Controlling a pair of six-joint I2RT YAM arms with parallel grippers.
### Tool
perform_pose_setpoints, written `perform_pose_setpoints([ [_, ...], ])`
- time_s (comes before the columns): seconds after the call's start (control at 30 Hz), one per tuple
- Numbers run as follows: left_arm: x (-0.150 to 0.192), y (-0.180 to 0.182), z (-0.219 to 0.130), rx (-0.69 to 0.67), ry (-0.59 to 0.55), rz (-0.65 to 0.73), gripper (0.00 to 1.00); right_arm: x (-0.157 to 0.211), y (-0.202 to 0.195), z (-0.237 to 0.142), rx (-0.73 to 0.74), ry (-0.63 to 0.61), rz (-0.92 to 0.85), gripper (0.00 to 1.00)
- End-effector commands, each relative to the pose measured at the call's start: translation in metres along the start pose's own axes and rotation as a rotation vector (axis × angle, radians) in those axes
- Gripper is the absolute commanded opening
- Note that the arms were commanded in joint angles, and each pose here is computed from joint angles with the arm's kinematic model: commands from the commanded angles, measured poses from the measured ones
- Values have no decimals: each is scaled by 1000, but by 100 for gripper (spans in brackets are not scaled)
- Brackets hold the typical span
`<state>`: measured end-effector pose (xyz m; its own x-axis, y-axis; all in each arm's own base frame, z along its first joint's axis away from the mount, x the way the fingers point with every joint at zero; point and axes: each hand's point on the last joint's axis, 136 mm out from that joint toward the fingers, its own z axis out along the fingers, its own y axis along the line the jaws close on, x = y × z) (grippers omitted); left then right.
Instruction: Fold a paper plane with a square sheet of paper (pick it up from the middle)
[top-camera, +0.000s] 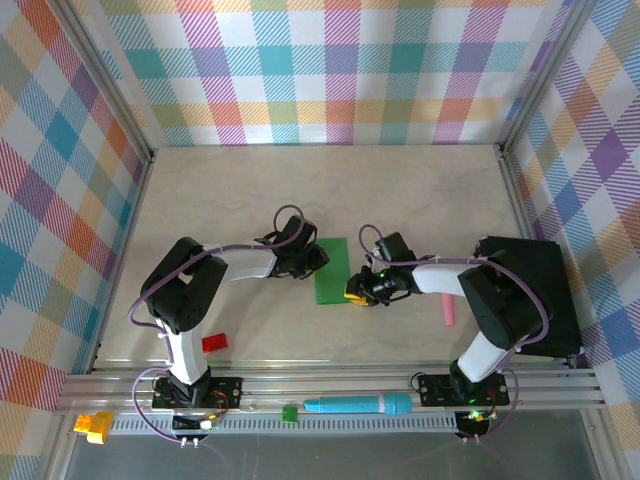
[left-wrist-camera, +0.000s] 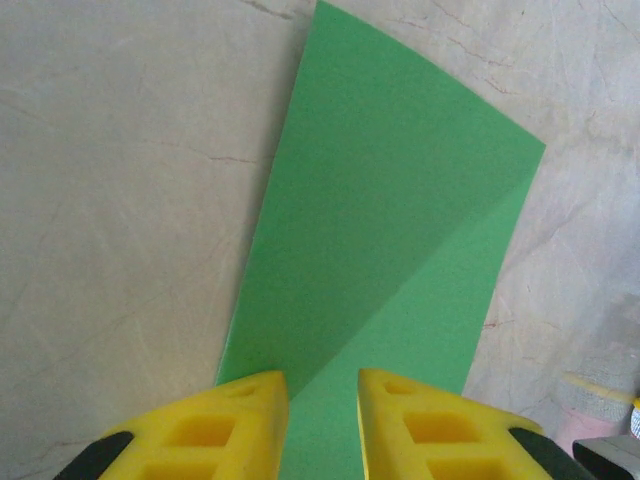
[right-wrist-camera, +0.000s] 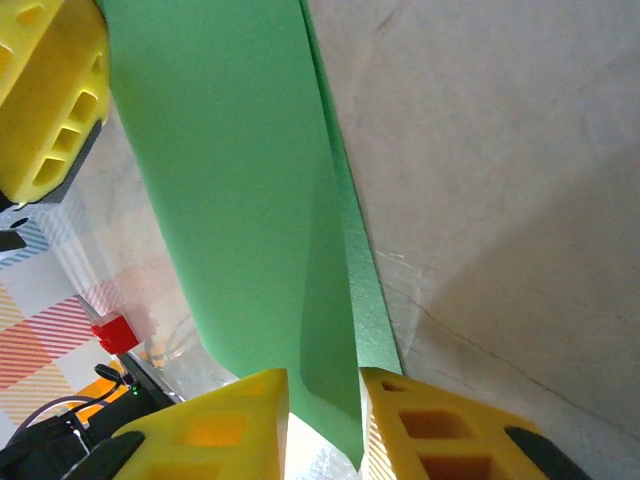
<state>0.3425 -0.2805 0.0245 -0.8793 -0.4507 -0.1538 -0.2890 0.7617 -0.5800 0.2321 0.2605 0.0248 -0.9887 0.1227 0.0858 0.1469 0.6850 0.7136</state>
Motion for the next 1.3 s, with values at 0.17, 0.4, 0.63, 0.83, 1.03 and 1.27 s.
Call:
perform_pose_setpoints([
  [0.17, 13, 31, -3, -126, 44, -24, 27, 2, -3, 1, 3, -2, 5, 21],
  [0.4, 8, 0, -12, -15, 34, 15, 29, 4, -3, -4, 7, -3, 10, 12],
  [0.63, -10, -29, -21, 52, 30, 115, 29, 15, -4, -9, -1, 22, 7, 8],
  [0.83, -4, -10, -8, -6, 64, 124, 24, 14, -3, -11, -10, 7, 5, 6],
  [1.03, 3, 7, 5, -58, 100, 112, 22, 13, -2, -11, -18, -1, 8, 5],
  [1.27, 10, 17, 13, -76, 131, 105, 22, 13, 14, -10, -90, 21, -35, 5],
])
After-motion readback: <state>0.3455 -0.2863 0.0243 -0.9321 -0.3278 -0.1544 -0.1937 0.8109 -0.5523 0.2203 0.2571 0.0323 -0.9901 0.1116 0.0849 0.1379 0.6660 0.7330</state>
